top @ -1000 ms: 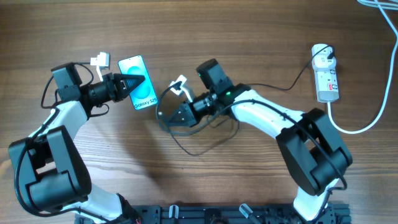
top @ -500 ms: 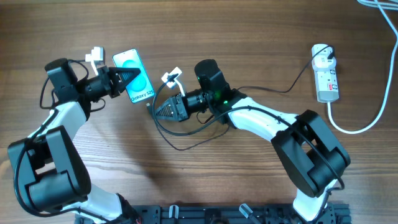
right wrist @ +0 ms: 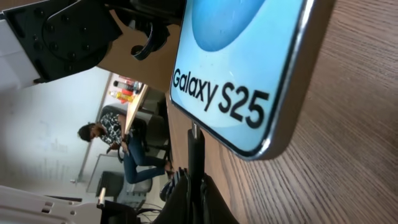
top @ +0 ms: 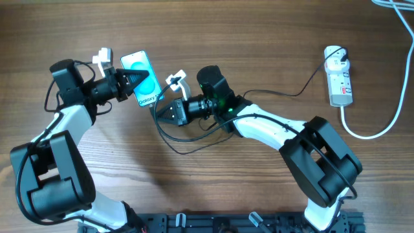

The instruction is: Plug charger to phone and switch on socket

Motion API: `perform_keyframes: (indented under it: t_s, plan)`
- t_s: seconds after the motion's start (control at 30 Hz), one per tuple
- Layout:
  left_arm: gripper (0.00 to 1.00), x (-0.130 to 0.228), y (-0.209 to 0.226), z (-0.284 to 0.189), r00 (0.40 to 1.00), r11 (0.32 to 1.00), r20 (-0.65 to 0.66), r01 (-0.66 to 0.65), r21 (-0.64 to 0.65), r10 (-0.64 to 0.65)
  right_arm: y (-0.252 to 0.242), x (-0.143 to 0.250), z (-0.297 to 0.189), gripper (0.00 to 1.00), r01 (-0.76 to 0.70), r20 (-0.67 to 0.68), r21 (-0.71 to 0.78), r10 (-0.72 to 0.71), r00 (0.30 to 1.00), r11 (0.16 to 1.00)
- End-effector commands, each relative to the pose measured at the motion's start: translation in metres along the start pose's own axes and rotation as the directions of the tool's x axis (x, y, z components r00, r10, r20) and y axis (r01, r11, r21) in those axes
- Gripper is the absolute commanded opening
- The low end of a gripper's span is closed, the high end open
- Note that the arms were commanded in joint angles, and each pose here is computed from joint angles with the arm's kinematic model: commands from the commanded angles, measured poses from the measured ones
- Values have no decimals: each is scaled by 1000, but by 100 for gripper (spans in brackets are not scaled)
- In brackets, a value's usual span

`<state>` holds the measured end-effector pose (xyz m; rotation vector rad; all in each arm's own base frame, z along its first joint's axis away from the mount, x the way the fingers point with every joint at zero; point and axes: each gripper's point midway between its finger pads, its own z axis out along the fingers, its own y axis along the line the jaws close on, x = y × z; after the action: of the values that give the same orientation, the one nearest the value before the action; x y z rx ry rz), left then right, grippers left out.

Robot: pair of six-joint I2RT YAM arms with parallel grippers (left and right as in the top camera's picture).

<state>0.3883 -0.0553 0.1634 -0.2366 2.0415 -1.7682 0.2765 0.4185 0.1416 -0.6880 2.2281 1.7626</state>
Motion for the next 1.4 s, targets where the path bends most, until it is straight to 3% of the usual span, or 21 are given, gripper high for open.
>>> perform_keyframes:
  t_s: [0.0, 0.53, 0.87, 1.37]
  plan:
    - [4, 1, -11, 0, 1000, 999, -14, -26, 20, 26, -8, -2, -3, 4, -28, 20, 21, 28, 999, 999]
    - [4, 3, -17, 0, 998, 997, -35, -50, 50, 52, -15, -10, -11, 4, -86, 48, 35, 84, 995, 996]
    - [4, 3, -17, 0, 999, 999, -38, 24, 48, -22, -12, -14, -11, 4, -86, 59, 24, 85, 995, 996]
    - [4, 3, -18, 0, 999, 999, -39, 15, 48, -13, -5, -17, -10, 4, -74, 65, -4, 74, 995, 997]
